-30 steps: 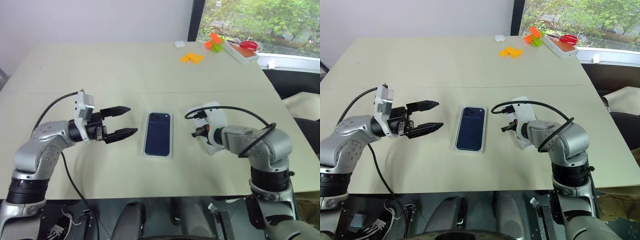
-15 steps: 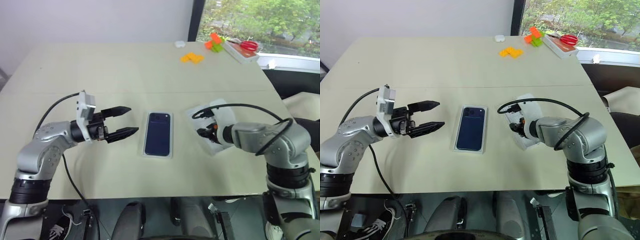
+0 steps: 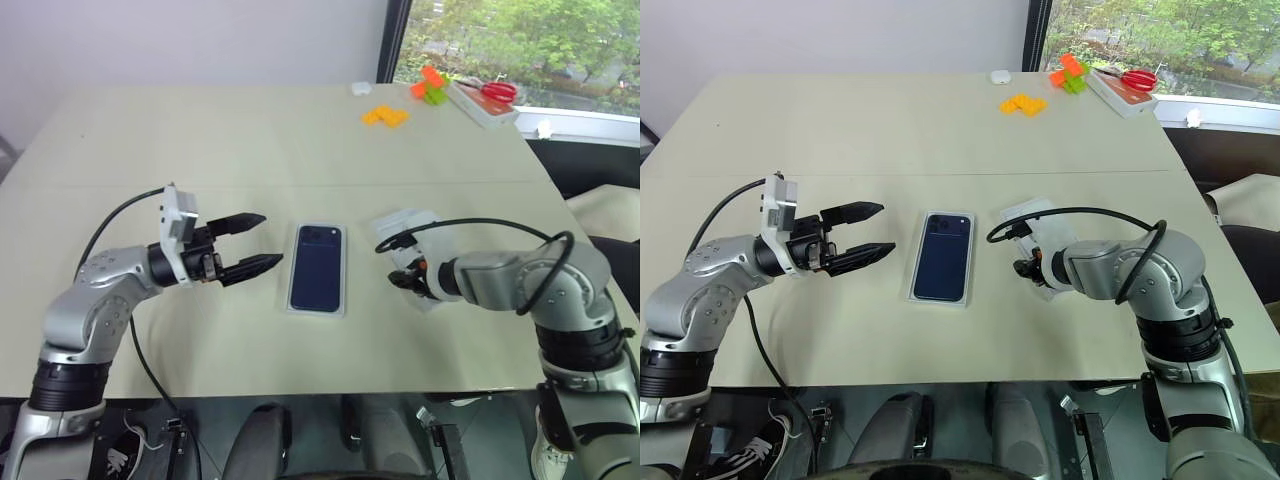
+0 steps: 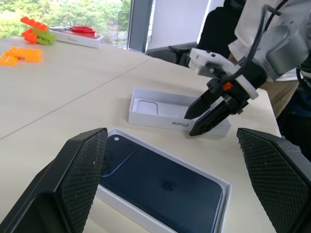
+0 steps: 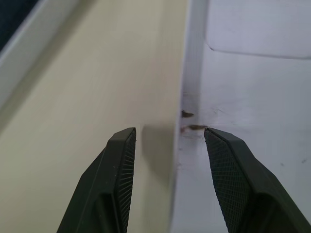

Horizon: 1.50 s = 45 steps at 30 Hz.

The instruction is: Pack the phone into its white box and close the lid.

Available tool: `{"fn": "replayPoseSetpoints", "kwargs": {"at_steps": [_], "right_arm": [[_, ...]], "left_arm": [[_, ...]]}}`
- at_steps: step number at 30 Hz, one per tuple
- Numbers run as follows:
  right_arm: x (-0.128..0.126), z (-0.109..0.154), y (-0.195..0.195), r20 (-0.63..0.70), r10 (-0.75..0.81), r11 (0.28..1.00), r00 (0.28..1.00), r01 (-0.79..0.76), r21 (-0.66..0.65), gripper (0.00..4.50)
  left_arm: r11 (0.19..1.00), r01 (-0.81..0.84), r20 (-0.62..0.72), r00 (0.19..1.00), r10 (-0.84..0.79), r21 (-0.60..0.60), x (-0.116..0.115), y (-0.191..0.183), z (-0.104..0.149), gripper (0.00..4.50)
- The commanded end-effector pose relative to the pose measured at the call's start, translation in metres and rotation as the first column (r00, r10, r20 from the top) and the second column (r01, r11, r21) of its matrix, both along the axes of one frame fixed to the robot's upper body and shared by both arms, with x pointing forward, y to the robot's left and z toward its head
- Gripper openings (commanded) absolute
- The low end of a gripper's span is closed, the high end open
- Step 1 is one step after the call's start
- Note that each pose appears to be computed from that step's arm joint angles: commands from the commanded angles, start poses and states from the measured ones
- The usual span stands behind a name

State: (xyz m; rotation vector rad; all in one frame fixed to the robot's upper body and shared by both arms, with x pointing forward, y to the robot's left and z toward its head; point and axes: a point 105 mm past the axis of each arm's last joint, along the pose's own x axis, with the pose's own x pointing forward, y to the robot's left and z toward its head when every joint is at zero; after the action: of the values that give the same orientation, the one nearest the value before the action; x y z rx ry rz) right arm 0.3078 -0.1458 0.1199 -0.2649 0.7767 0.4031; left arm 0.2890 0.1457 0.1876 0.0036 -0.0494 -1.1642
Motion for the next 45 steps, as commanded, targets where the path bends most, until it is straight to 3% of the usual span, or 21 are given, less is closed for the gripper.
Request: {"fn": "replayPoseSetpoints", "kwargs": {"at_steps": [1, 3, 6, 14, 16, 18, 21, 23, 24, 27, 30, 41, 45], "right_arm": [[0.003, 0.01, 0.003, 0.033, 0.008, 1.0, 0.999, -0.008, -0.006, 2.1], [0.004, 0.011, 0.003, 0.038, 0.009, 1.0, 0.999, -0.008, -0.013, 1.51], [0.004, 0.011, 0.002, 0.039, 0.007, 1.0, 0.999, -0.006, -0.028, 0.03], [0.013, 0.022, 0.007, 0.085, -0.028, 1.0, 0.996, 0.027, 0.004, 0.03], [0.021, 0.037, 0.015, 0.117, -0.036, 0.997, 0.992, 0.027, 0.076, 0.03], [0.031, 0.055, 0.028, 0.126, -0.087, 0.964, 0.988, 0.051, 0.262, 0.03], [0.037, 0.091, 0.054, 0.156, -0.077, 0.847, 0.985, -0.018, 0.531, 0.03], [0.039, 0.109, 0.065, 0.147, -0.082, 0.729, 0.986, -0.042, 0.683, 0.03], [0.041, 0.118, 0.07, 0.129, -0.086, 0.638, 0.988, -0.045, 0.769, 0.03], [0.045, 0.133, 0.074, 0.067, -0.119, 0.428, 0.991, -0.01, 0.904, 0.03], [0.034, 0.129, 0.084, -0.002, -0.04, 0.231, 0.999, 0.012, 0.973, 0.03], [0.01, 0.11, 0.12, -0.078, 0.142, 0.066, 0.987, 0.069, 0.995, 0.03], [-0.003, 0.106, 0.128, -0.105, 0.24, -0.045, 0.965, 0.119, 0.992, 0.03]], "left_arm": [[1.0, -0.011, 0.04, 0.999, 0.011, -0.002, -0.002, 0.002, 0.01, 4.5], [1.0, -0.013, 0.039, 0.999, 0.013, -0.007, -0.002, 0.001, 0.012, 4.5], [1.0, -0.015, 0.039, 0.999, 0.015, -0.007, -0.001, 0.0, 0.012, 4.5], [1.0, -0.023, 0.029, 0.999, 0.023, -0.012, 0.002, 0.0, 0.013, 4.5], [1.0, -0.026, 0.028, 0.999, 0.027, -0.011, 0.002, 0.0, 0.013, 4.5], [0.999, -0.034, 0.026, 0.999, 0.035, -0.013, 0.004, 0.002, 0.013, 4.5], [0.998, -0.063, 0.022, 0.998, 0.064, -0.024, 0.008, 0.005, 0.014, 4.5], [0.996, -0.085, 0.013, 0.996, 0.085, -0.032, 0.011, 0.007, 0.015, 4.5], [0.994, -0.096, 0.004, 0.995, 0.096, -0.043, 0.012, 0.008, 0.015, 4.5], [0.99, -0.122, -0.002, 0.992, 0.122, -0.069, 0.016, 0.012, 0.018, 4.5], [0.979, -0.163, -0.006, 0.987, 0.163, -0.124, 0.019, 0.028, 0.033, 4.5], [0.967, -0.227, -0.043, 0.974, 0.223, -0.118, 0.017, 0.06, 0.039, 4.5], [0.971, -0.207, -0.04, 0.978, 0.204, -0.12, 0.011, 0.059, 0.042, 4.5]]}}
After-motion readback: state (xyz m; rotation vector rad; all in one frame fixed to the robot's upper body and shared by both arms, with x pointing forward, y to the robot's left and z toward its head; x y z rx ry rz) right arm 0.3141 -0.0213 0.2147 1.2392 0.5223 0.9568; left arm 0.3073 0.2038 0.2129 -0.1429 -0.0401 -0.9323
